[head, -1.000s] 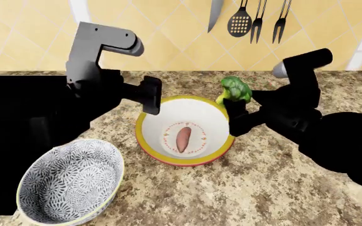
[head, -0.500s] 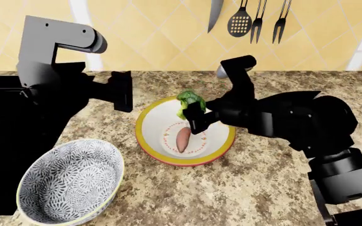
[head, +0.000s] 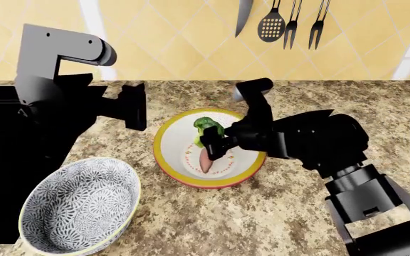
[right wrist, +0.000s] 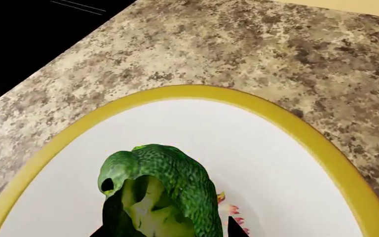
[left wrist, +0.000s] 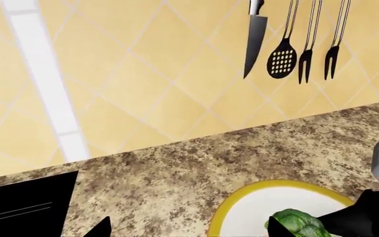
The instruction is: Pick the sweet potatos and broccolis from the sink and place them in one bowl. Place the broccoli in the other bowl. Then turn off the sink faucet.
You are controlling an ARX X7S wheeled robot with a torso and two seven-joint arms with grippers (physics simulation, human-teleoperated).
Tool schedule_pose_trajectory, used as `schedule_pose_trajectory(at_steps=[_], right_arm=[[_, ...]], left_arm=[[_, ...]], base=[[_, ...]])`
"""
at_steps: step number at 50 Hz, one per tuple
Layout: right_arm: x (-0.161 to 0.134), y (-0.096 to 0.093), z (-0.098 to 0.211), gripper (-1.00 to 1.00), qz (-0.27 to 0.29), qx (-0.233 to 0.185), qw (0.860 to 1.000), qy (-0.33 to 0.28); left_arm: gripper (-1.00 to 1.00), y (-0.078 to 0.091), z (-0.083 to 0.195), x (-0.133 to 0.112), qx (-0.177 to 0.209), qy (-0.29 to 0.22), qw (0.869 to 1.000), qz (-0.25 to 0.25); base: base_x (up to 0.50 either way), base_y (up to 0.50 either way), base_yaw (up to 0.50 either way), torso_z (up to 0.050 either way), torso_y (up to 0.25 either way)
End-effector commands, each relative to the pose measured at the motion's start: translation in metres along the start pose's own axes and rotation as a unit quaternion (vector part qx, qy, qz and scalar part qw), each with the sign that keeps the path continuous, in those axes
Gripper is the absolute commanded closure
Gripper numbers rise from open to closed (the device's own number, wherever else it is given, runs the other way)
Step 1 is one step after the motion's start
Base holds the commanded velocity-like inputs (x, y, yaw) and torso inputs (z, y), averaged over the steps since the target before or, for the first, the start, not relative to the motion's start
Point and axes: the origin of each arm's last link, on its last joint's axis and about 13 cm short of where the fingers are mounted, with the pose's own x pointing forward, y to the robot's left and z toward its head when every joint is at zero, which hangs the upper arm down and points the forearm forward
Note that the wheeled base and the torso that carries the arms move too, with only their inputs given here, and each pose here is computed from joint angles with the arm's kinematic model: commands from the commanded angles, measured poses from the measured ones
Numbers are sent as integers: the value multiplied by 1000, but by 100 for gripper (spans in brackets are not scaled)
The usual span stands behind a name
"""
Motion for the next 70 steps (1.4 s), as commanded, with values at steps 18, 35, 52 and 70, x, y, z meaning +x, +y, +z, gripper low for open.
schedule_pose_trajectory(at_steps=[18,35,52,70], right_arm=[[-12,6,16,-100,-14,-28,999,-29],[-53,15,28,-100,-43,-52,992,-104],[-130,19,9,-100,-124,-67,964,-226],[-162,30,-23,-100,-166,-51,946,-273]], left_arm=[[-100,1,3,-2,-1,-7,1000,-4],[-100,-1,4,0,-2,-8,1000,-6],[-100,3,-6,6,-4,-10,1000,1],[-100,2,-17,4,-8,-36,999,-3]], base=[[0,0,0,0,0],[0,0,0,0,0],[0,0,0,0,0],[0,0,0,0,0]])
